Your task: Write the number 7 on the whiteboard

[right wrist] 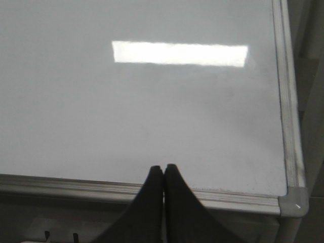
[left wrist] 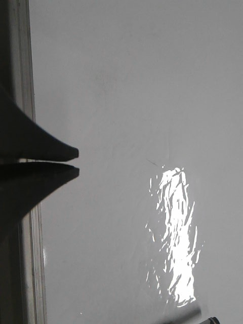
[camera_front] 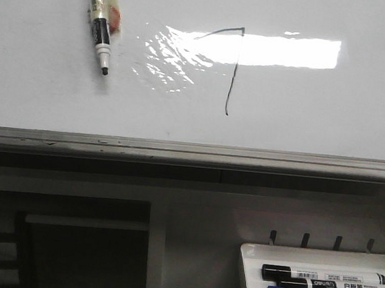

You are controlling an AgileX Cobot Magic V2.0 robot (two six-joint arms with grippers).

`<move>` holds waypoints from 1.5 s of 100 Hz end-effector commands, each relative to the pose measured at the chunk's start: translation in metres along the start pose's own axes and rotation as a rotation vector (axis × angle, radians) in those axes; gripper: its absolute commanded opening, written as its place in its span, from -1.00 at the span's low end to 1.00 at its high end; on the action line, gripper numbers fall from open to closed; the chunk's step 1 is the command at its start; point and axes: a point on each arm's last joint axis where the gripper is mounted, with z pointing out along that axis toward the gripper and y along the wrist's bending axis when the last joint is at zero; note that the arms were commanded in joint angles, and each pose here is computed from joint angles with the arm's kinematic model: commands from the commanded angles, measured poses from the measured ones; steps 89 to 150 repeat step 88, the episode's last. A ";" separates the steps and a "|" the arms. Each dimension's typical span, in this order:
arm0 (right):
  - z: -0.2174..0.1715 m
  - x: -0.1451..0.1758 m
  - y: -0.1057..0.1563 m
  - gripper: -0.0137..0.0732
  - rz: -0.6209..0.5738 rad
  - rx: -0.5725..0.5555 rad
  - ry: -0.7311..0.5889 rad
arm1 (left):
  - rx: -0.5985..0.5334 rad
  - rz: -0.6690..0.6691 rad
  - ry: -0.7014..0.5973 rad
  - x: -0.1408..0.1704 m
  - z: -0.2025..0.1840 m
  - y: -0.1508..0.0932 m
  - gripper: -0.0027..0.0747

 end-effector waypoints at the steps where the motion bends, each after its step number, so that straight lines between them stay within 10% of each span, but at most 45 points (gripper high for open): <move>1: -0.005 -0.004 0.002 -0.83 -0.038 -0.020 -0.147 | 0.003 -0.018 -0.065 0.004 -0.001 0.000 -0.98; 150: -0.006 0.014 0.004 -0.83 -0.056 -0.043 -0.054 | 0.003 -0.018 -0.065 0.004 -0.001 0.000 -0.98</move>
